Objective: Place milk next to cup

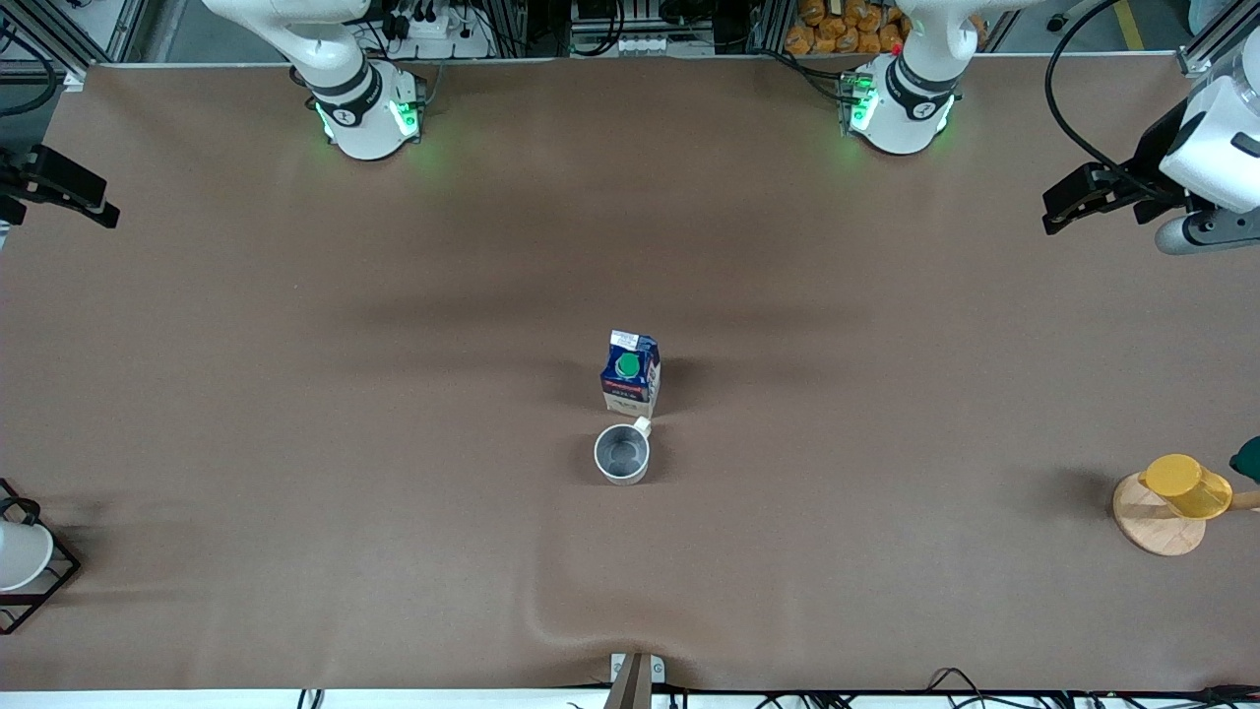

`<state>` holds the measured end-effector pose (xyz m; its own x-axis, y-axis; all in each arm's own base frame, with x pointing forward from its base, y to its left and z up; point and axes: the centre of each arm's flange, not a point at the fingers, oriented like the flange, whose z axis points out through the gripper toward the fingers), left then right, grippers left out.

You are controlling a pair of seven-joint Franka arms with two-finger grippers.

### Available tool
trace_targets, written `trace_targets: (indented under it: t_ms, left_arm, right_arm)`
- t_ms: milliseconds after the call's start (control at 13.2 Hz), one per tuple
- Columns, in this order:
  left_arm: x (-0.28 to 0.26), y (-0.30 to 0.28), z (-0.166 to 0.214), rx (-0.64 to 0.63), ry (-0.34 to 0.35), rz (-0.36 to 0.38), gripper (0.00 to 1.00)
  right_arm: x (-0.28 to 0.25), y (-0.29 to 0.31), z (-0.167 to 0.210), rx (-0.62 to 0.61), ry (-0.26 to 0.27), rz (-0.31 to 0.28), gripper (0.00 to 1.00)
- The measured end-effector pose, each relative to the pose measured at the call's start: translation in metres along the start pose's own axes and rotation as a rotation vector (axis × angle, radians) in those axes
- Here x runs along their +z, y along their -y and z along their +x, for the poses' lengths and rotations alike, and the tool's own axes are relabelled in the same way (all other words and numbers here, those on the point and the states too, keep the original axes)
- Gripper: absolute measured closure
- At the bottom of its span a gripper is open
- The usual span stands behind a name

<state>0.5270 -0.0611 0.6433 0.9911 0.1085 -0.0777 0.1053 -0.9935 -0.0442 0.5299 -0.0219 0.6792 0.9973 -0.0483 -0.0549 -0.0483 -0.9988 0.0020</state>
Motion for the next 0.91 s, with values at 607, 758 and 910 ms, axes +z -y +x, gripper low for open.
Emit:
trace_targets:
  t_ms: [607, 758, 910]
  left_arm:
    - [0.001, 0.008, 0.002, 0.002, 0.001, -0.001, 0.00]
    - [0.001, 0.011, 0.002, -0.003, 0.001, -0.002, 0.00]
    - [0.001, 0.011, 0.003, -0.004, 0.001, -0.002, 0.00]
  right_arm:
    - [-0.003, 0.001, 0.000, -0.002, -0.006, 0.004, 0.00]
    - [-0.003, 0.001, 0.000, -0.002, -0.006, 0.005, 0.00]
    - [-0.003, 0.001, -0.001, -0.002, -0.007, 0.005, 0.00]
